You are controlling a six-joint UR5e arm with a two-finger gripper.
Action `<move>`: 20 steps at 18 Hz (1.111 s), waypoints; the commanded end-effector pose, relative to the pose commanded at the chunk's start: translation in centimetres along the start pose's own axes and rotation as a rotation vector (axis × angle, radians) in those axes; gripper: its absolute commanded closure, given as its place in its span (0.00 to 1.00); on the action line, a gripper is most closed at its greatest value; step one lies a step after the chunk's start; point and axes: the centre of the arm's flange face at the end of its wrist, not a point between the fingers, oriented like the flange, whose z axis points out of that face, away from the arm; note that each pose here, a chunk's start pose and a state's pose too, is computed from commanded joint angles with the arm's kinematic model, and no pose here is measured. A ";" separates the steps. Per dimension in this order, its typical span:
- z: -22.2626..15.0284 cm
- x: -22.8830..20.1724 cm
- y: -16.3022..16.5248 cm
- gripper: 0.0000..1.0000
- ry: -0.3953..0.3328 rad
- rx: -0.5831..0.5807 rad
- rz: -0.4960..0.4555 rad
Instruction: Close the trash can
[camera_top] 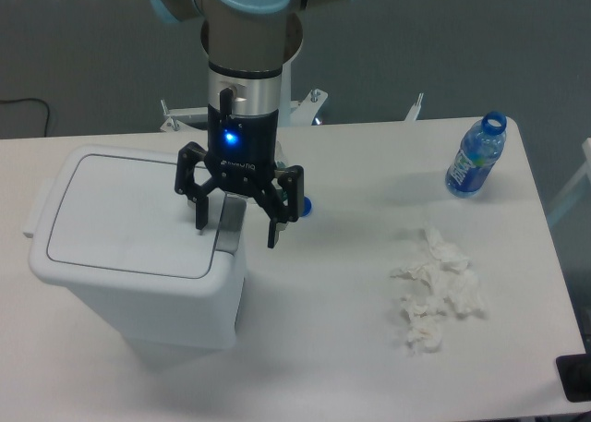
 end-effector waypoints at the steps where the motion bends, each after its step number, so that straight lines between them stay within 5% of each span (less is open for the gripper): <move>1: -0.1 0.0 0.0 0.00 -0.001 0.001 0.000; 13: -1.7 -1.1 0.0 0.00 -0.023 0.023 -0.012; 20: -3.4 -7.7 2.8 0.00 -0.098 0.008 0.011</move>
